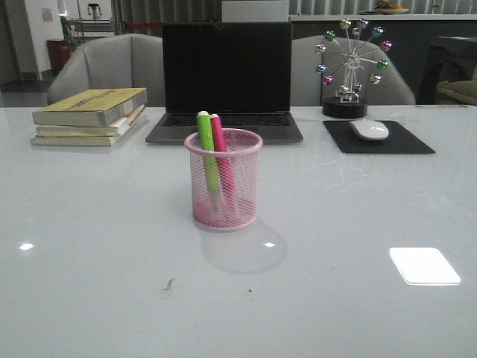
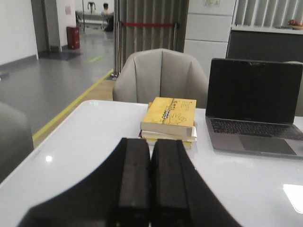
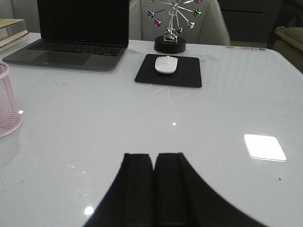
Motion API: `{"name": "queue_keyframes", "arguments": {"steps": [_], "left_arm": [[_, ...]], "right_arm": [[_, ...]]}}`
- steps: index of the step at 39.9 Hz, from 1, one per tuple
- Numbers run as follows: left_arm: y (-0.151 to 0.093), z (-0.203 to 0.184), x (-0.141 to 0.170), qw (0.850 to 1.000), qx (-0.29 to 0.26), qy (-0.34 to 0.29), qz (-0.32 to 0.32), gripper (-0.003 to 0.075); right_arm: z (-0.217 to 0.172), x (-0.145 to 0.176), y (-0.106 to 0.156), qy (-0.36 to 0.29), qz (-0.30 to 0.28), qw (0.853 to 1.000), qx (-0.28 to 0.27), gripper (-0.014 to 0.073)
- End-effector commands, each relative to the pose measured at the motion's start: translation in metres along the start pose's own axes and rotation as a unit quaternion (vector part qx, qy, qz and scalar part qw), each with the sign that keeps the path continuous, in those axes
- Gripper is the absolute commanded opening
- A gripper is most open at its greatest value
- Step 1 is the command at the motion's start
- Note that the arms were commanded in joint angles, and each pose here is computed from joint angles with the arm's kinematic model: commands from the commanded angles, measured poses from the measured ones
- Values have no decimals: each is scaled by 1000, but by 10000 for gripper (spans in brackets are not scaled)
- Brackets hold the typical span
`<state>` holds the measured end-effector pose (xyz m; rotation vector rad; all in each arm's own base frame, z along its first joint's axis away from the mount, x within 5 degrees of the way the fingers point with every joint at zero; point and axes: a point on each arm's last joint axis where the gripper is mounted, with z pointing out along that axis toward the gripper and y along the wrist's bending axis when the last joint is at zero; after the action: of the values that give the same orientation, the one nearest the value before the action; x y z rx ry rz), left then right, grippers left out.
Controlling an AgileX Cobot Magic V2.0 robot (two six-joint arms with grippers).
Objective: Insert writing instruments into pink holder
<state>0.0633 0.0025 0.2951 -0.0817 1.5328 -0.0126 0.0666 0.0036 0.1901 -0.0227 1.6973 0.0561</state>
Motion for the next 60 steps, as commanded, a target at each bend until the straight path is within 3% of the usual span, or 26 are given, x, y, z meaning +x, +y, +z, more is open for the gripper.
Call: {"name": "queue_keyframes", "arguments": {"steps": [1, 10, 30, 60], "left_arm": [[0, -12, -9, 996, 1, -85, 13, 92], [2, -27, 21, 994, 1, -111, 22, 92], [1, -13, 84, 999, 44, -25, 11, 92], [1, -12, 87, 999, 44, -11, 12, 92]], "right_arm": [[0, -7, -1, -41, -7, 999, 6, 55], [0, -7, -1, -41, -7, 999, 6, 55], [0, -7, -1, -42, -7, 999, 6, 55], [0, -7, -1, -42, -7, 999, 6, 55]]}}
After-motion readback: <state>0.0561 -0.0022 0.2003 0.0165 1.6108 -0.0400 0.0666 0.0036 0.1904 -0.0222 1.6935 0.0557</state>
